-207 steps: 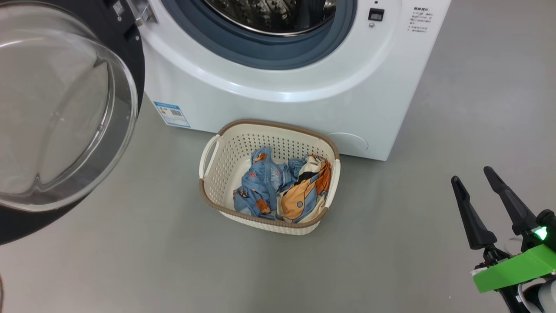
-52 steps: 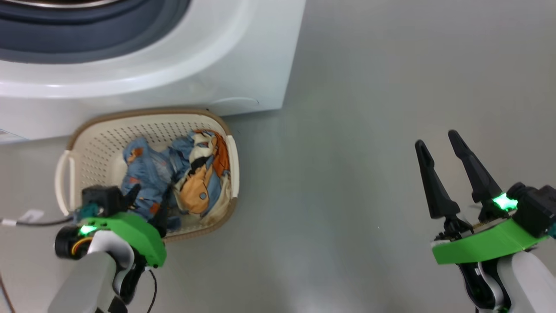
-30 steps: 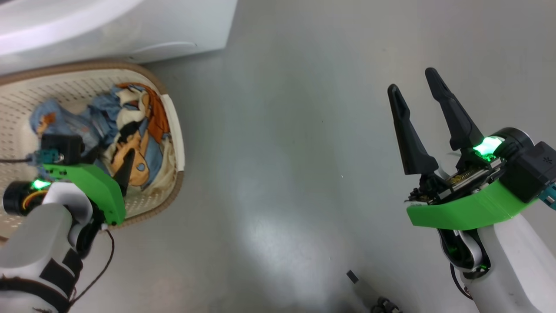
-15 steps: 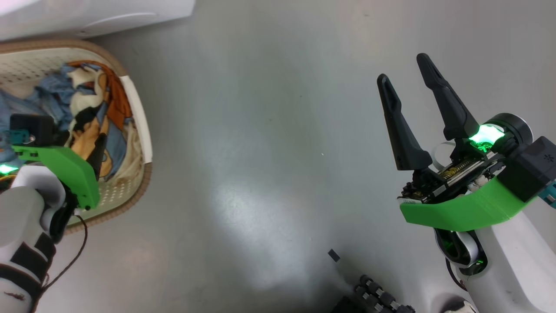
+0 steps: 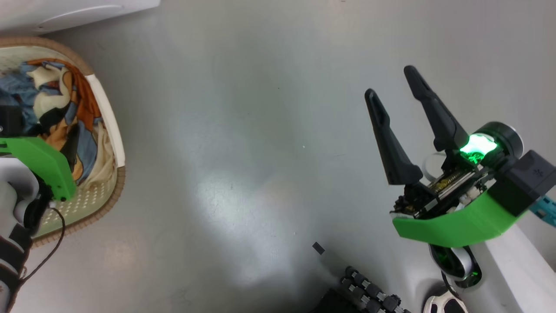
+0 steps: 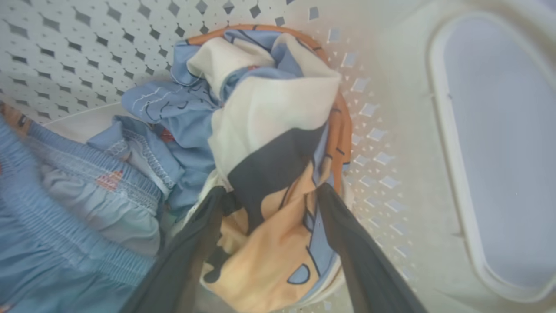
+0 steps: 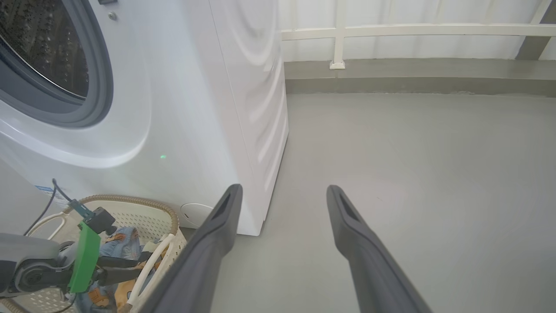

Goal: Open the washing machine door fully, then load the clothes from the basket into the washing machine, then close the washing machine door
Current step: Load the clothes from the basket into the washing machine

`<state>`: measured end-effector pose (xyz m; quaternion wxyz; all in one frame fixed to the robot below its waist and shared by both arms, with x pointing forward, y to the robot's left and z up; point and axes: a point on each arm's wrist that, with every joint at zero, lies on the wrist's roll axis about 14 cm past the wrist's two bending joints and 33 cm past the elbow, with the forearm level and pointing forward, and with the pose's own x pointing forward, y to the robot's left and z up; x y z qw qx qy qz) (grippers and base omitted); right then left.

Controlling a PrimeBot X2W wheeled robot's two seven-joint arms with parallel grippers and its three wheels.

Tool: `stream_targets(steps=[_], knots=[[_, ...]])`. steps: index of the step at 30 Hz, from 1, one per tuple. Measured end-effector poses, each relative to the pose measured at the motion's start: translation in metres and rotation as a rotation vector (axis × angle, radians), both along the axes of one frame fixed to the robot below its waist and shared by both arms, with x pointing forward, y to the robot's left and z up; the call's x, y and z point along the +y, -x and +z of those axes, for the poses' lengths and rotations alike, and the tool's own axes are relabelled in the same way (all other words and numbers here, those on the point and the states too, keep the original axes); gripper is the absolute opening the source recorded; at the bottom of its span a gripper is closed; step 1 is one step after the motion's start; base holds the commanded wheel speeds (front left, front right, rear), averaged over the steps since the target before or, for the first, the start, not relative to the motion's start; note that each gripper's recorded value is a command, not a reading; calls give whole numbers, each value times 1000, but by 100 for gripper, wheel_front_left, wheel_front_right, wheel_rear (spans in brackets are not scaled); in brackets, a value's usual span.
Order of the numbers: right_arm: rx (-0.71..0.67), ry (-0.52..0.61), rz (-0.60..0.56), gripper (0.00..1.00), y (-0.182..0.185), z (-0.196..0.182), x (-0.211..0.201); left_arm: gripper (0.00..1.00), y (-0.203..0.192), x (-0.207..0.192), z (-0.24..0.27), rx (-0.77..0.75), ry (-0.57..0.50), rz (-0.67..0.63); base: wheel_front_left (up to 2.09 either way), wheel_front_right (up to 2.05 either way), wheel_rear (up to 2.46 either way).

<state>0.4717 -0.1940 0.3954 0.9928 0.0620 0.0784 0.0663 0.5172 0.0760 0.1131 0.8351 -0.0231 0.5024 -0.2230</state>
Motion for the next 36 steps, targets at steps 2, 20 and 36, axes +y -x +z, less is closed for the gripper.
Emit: stream_targets(steps=[2,20,36], knots=[[9,5,-5,100,5,-1,-1,100,1,-6,0,9,14,2,0,0,0],[-27,10,3,100,6,14,0,0,-4,-16,27,-22,82,55,0,0,0],[-105,8,22,100,8,49,-1,0,-9,21,98,-212,108,196,0,0,0]])
